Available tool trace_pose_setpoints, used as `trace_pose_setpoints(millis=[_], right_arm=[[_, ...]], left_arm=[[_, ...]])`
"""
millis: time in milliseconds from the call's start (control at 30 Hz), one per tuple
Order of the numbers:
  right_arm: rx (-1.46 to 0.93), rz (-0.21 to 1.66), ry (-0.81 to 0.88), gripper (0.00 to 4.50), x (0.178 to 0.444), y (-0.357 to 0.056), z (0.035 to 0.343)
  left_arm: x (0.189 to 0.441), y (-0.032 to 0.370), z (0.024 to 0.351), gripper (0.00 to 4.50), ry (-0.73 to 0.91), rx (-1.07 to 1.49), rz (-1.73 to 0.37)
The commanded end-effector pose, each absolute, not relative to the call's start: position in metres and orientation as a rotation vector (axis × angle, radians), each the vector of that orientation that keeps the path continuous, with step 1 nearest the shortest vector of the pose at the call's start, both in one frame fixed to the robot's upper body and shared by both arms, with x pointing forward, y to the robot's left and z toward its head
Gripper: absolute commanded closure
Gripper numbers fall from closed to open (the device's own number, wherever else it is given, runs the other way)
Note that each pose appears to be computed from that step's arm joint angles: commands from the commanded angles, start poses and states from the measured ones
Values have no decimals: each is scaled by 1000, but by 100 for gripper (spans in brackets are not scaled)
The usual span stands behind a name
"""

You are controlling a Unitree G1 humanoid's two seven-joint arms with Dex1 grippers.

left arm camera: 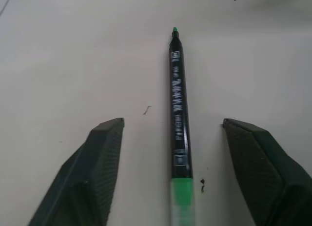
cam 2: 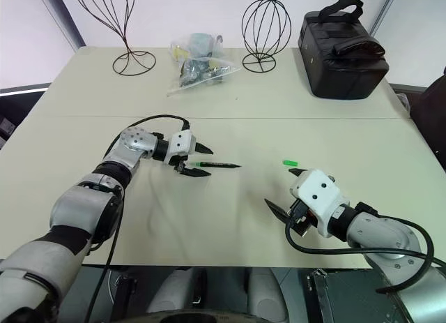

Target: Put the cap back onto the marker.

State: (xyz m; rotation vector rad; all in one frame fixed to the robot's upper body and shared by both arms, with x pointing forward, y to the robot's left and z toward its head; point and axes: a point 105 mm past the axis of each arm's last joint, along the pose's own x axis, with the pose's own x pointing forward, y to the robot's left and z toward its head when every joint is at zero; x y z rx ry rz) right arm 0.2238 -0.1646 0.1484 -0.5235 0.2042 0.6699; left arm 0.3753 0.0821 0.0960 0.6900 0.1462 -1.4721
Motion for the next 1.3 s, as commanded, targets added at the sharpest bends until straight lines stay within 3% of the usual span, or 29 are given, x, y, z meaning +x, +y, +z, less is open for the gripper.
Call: trace_pose_setpoints(millis=[33,167,267,433,467,933,1300], right_arm=[[-545,670,155,0,222,-161,158],[-546,669,153,0,222,-161,159],[-548,668,153,0,222,-161,159],[-550,666,154,0,221,-162,159],[-550,666,154,0,221,-161,159],[-609,648,165,0,233,-186,166],[-605,673,156,0,232,-180,163]], left_arm=[[371,83,90,106,170,686,-1495],[370,83,88,106,181,686,-1505],[369,83,86,175,188,687,-1510],[368,83,85,426,191,689,-1514],[368,84,85,444,192,690,-1514],[370,84,90,444,155,710,-1500],[370,86,87,444,170,707,-1495]])
